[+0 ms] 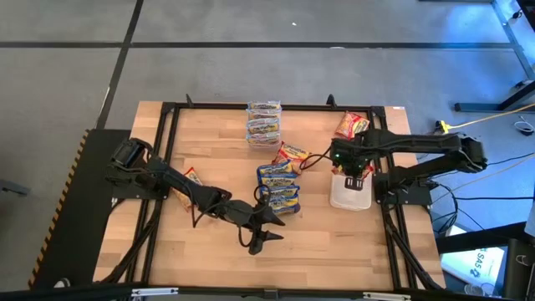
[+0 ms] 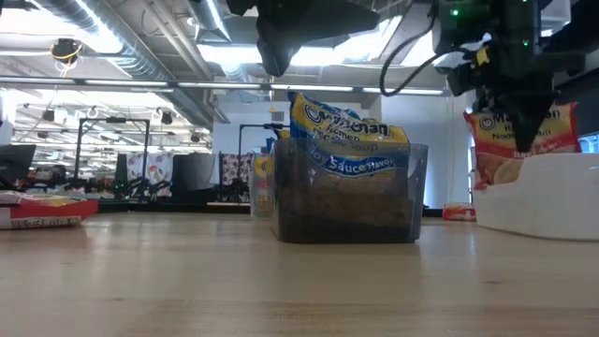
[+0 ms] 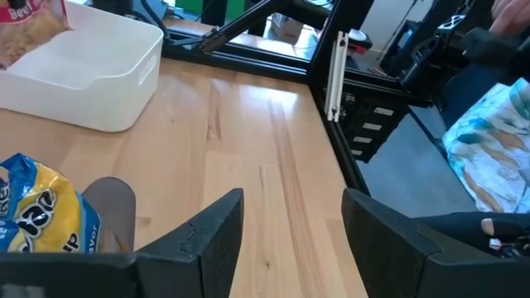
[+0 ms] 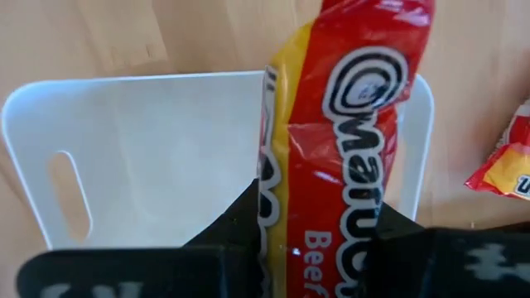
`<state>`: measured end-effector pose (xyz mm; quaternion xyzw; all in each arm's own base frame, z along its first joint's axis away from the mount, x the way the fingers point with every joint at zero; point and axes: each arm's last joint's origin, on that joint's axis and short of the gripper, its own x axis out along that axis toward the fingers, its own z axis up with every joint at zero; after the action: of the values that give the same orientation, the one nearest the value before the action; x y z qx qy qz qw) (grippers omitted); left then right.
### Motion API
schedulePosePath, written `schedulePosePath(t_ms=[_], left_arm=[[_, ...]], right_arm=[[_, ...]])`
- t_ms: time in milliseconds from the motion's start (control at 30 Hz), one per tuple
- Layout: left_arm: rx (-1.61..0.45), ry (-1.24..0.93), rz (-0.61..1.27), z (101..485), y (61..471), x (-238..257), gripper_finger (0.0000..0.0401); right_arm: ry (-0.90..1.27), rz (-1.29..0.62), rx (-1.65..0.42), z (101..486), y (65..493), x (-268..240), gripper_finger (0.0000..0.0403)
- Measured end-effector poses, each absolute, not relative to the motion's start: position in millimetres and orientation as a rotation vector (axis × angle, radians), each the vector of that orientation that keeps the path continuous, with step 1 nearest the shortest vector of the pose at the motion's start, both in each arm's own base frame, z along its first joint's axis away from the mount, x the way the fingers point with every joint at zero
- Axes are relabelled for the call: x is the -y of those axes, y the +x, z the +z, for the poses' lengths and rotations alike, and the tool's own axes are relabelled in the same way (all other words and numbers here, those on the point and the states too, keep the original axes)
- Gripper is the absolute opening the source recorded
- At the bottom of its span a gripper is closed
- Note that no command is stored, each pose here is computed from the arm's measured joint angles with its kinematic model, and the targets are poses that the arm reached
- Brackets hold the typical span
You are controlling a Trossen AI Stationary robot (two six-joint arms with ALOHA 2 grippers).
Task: Sort Maruchan noodles
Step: Put the bottom left red noodle pack into the white bin
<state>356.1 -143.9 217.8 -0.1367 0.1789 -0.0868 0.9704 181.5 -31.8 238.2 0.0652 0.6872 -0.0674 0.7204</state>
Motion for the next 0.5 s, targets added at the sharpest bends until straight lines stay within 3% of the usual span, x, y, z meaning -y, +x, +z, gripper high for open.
schedulePosePath(t_ms=[267, 500], left_arm=[[-0.362, -0.276, -0.175, 217.7, 356.1, 143.9, 0.0199], [-0.361, -0.276, -0.175, 217.7, 356.1, 144.0, 0.0199]], right_arm=[[0.146, -0.139, -1.539, 229.1, 178.9, 30.9, 0.0083], [0.183, -0.148, -1.461, 266.9, 183.3, 30.6, 0.0083]])
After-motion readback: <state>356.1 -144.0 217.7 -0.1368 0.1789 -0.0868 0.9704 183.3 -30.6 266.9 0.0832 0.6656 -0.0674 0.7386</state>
